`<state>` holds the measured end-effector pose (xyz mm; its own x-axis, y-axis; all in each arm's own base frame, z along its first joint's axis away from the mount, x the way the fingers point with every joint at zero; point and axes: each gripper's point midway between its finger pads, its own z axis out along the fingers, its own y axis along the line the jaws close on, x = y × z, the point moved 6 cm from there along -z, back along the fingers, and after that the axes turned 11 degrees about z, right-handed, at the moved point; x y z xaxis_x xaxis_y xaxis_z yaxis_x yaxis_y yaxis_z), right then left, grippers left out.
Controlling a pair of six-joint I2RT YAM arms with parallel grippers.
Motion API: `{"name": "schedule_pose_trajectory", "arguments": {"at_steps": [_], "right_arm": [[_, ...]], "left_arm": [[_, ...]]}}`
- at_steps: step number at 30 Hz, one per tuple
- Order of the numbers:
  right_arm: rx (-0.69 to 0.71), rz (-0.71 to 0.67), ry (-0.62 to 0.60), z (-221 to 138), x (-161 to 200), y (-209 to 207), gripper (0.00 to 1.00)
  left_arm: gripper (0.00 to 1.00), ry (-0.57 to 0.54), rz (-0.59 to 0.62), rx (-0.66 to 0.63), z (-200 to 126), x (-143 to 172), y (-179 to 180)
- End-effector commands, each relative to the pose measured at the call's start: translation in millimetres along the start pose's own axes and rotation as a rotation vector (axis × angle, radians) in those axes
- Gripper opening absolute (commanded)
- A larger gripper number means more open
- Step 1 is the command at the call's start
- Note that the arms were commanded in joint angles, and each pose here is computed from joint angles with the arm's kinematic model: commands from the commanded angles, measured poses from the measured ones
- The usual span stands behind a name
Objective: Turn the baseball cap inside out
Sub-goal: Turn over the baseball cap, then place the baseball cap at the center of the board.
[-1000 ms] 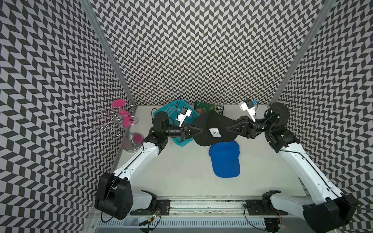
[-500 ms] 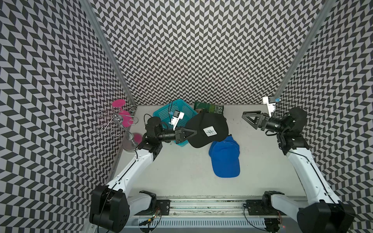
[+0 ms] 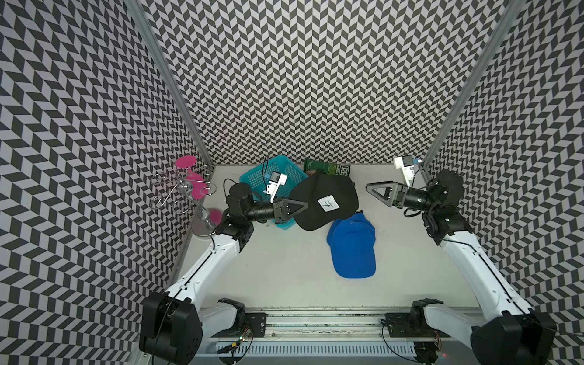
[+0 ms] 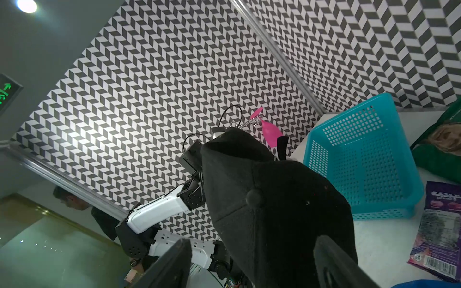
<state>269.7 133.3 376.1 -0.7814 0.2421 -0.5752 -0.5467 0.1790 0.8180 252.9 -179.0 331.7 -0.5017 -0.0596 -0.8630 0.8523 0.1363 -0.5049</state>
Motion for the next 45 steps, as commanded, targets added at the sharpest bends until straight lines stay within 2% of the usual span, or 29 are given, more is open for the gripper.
{"name": "schedule_pose_trajectory", "arguments": {"at_steps": [1, 12, 17, 20, 23, 27, 31, 38, 42, 45], "right_arm": [[-0.044, -0.071, 0.025, 13.0, -3.7, 10.4, 0.78], [-0.08, -0.117, 0.064, 32.0, -7.6, 10.0, 0.55], [-0.087, -0.123, 0.073, 36.9, -9.3, 8.3, 0.48], [-0.064, -0.147, 0.049, 36.0, -11.0, 8.0, 0.34], [-0.004, -0.19, 0.012, 36.1, -10.8, 6.3, 0.24], [0.21, -0.318, -0.003, 54.6, -2.7, -1.8, 0.17], [0.342, -0.401, 0.032, 72.9, 18.1, -19.7, 0.13], [0.399, -0.525, 0.233, 124.5, 92.5, -42.1, 0.11], [0.418, -0.589, 0.258, 140.0, 118.8, -50.9, 0.11], [0.419, -0.617, 0.287, 150.6, 132.2, -58.3, 0.11]], "left_arm": [[0.0, -0.017, 0.062, 0.036, 0.8, -12.6, -11.2], [0.0, -0.003, 0.037, 0.035, 2.3, -4.7, -7.2], [0.0, 0.007, 0.023, 0.038, 3.7, -1.2, -3.9], [0.0, 0.023, -0.004, 0.007, 3.9, 5.3, 3.5], [0.0, 0.046, -0.081, -0.041, 3.1, 18.7, 12.8], [0.01, 0.07, -0.231, -0.103, -3.9, 47.3, 17.9], [0.05, 0.061, -0.393, -0.201, -16.4, 83.2, 21.6], [0.09, 0.111, -0.674, -0.319, -35.7, 163.8, 29.6], [0.12, 0.183, -0.766, -0.465, -49.1, 200.8, 36.1], [0.12, 0.202, -0.851, -0.48, -54.4, 224.9, 34.9]]}}
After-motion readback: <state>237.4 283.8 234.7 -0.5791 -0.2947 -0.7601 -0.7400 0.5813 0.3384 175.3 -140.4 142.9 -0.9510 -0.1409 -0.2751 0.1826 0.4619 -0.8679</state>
